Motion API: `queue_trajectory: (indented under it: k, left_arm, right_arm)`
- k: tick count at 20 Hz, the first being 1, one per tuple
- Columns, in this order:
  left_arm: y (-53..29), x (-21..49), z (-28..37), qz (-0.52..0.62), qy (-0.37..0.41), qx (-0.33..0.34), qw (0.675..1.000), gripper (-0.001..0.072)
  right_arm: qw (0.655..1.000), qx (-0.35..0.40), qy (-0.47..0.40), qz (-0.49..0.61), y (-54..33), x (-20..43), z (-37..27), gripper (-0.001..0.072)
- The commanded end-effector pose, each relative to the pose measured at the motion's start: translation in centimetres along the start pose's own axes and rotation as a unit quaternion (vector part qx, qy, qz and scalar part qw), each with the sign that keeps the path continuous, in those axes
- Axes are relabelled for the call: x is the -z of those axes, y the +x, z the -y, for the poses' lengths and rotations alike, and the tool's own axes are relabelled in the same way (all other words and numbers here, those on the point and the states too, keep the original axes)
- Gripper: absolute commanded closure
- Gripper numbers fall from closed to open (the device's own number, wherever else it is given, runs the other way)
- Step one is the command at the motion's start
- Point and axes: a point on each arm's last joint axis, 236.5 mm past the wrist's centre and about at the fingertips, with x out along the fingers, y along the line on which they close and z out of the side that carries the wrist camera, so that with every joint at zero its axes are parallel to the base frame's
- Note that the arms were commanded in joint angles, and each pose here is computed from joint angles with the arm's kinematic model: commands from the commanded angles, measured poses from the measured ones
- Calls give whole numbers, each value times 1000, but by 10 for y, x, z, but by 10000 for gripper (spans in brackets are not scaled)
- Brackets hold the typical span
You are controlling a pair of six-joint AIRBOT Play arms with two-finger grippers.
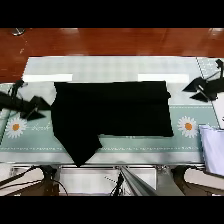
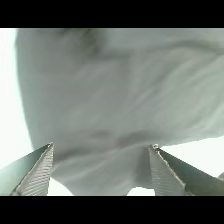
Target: Fold the shirts.
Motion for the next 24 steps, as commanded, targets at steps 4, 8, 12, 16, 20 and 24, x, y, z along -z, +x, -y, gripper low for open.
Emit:
queue_trajectory:
  k: [4, 8, 12, 16, 20, 24]
  left_arm:
    - [37, 72, -36, 12, -103, 63, 993, 4]
    - [62, 80, -14, 17, -99, 114, 988, 4]
    - [87, 93, -5, 1, -84, 107, 991, 4]
    - [97, 108, 12, -31, -48, 108, 993, 4]
    - [99, 120, 20, -57, -27, 110, 992, 7]
    - [99, 120, 21, -55, -21, 113, 992, 682]
  right_arm:
    - [998, -48, 30, 33, 27, 96, -2, 94]
    - [998, -55, 41, 6, 36, 115, -1, 94]
    - [997, -64, 47, 8, 36, 114, -5, 94]
    - [997, -62, 49, 12, 36, 112, -4, 94]
    - [994, -55, 88, 39, 26, 100, 17, 94]
    - [992, 8, 128, 10, 14, 123, 71, 94]
